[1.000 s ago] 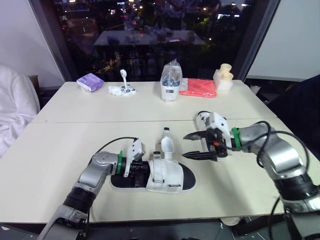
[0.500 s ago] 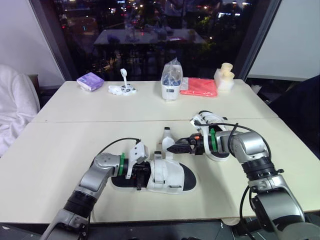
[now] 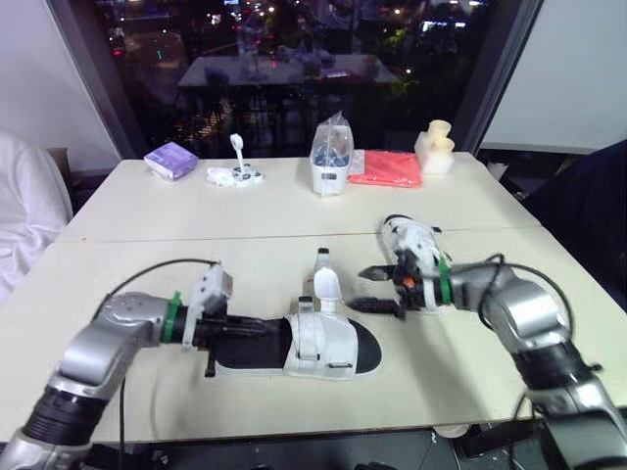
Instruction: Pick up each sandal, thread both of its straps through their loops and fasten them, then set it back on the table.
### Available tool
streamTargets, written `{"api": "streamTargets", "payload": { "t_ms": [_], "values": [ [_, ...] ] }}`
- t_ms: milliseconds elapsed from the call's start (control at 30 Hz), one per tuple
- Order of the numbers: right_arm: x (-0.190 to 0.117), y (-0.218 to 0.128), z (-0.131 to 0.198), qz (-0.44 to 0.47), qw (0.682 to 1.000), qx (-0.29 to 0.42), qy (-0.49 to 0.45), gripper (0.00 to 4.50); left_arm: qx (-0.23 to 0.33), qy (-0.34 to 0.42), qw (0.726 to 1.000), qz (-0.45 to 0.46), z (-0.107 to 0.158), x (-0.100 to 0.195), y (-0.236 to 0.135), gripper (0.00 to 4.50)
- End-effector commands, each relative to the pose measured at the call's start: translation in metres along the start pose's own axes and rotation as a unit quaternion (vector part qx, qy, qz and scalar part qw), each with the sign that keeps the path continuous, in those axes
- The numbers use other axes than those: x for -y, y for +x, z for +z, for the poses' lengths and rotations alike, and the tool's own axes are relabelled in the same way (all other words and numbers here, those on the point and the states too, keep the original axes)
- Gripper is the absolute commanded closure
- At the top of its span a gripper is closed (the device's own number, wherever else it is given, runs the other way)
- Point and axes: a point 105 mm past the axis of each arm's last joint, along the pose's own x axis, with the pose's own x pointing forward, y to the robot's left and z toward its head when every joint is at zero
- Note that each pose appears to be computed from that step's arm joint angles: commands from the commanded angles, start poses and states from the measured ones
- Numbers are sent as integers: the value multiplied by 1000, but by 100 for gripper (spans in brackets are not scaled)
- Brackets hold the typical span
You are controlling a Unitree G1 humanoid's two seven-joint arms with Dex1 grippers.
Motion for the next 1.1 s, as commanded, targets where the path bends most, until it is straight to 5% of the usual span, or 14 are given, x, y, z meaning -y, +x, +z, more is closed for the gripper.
{"api": "streamTargets", "payload": {
  "t_ms": [33,267,833,933,1100],
  "values": [
    [-21,-4,3,12,993,-5,-119,89,35,-3,999,18,20,-11,-8,450],
    [-32,-8,-13,2,983,-15,-185,444,82,-54,995,35,33,-40,2,450],
    [-53,14,-41,43,980,-35,-193,444,68,-223,972,29,7,-87,75,450],
    [-55,16,-42,46,979,-36,-194,450,69,-235,969,37,7,-92,81,356],
    [-58,18,-42,54,978,-37,-197,450,67,-241,968,27,9,-93,84,112]
  ]
}}
